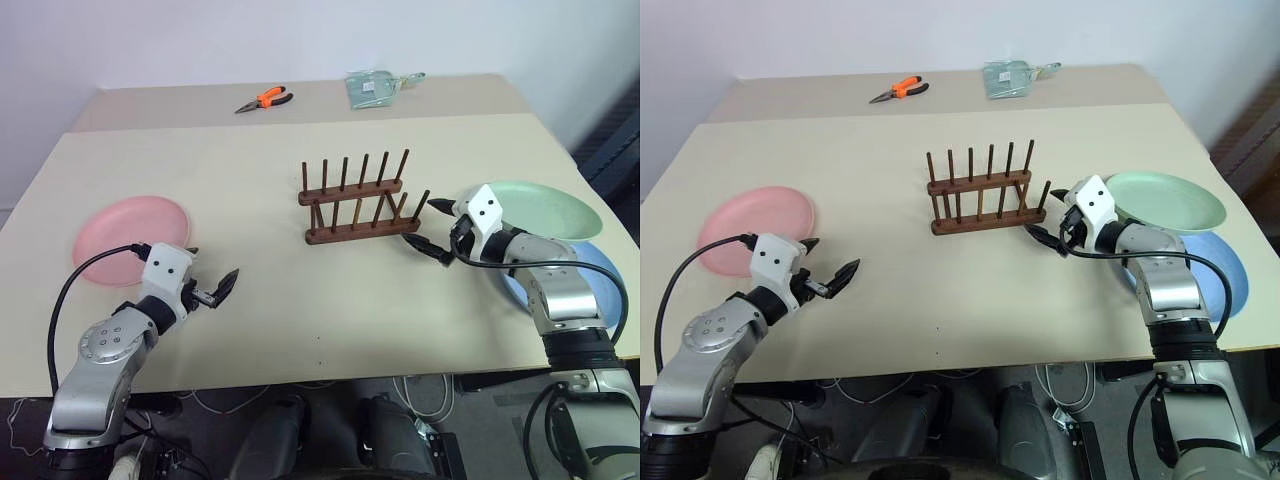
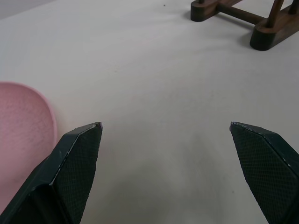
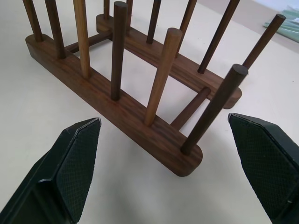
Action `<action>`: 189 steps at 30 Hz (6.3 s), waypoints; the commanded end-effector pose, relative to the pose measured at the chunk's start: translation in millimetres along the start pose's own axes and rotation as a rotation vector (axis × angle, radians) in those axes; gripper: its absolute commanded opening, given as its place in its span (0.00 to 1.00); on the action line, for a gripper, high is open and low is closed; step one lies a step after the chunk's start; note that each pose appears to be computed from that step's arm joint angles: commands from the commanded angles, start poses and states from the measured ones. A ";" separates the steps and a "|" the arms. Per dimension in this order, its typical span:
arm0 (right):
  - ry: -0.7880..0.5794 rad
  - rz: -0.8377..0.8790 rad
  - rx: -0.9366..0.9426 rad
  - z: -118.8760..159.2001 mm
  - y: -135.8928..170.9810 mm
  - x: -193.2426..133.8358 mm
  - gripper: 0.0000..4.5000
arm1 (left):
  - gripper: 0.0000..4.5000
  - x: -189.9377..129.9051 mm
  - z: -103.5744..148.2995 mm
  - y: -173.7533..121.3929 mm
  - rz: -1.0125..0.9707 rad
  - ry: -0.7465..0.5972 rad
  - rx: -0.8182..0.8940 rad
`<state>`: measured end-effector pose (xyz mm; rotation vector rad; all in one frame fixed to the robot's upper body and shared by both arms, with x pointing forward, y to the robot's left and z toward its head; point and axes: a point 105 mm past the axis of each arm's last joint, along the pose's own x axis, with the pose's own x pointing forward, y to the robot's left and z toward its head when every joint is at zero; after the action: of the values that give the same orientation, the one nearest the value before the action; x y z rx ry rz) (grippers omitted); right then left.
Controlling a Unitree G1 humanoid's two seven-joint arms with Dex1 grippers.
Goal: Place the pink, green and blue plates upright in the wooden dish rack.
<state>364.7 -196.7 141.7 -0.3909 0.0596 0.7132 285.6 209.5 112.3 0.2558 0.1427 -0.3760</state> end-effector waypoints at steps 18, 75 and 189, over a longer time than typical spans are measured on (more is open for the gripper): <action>-0.019 0.045 0.022 9.0 35.0 -7.9 0.99 | 1.00 47.8 17.4 -32.1 -0.301 -0.017 0.162; 0.255 -0.007 0.056 -50.5 71.7 -68.5 0.00 | 0.25 35.5 -4.7 -127.7 -0.875 0.070 0.144; -0.515 -0.408 -0.369 168.2 22.2 -4.3 0.00 | 0.90 51.2 180.1 -2.6 -0.041 -0.507 -0.245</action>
<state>346.7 -116.0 270.1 -0.7302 -0.5941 0.3667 361.0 155.5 264.9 -0.1687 -0.2351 -0.3437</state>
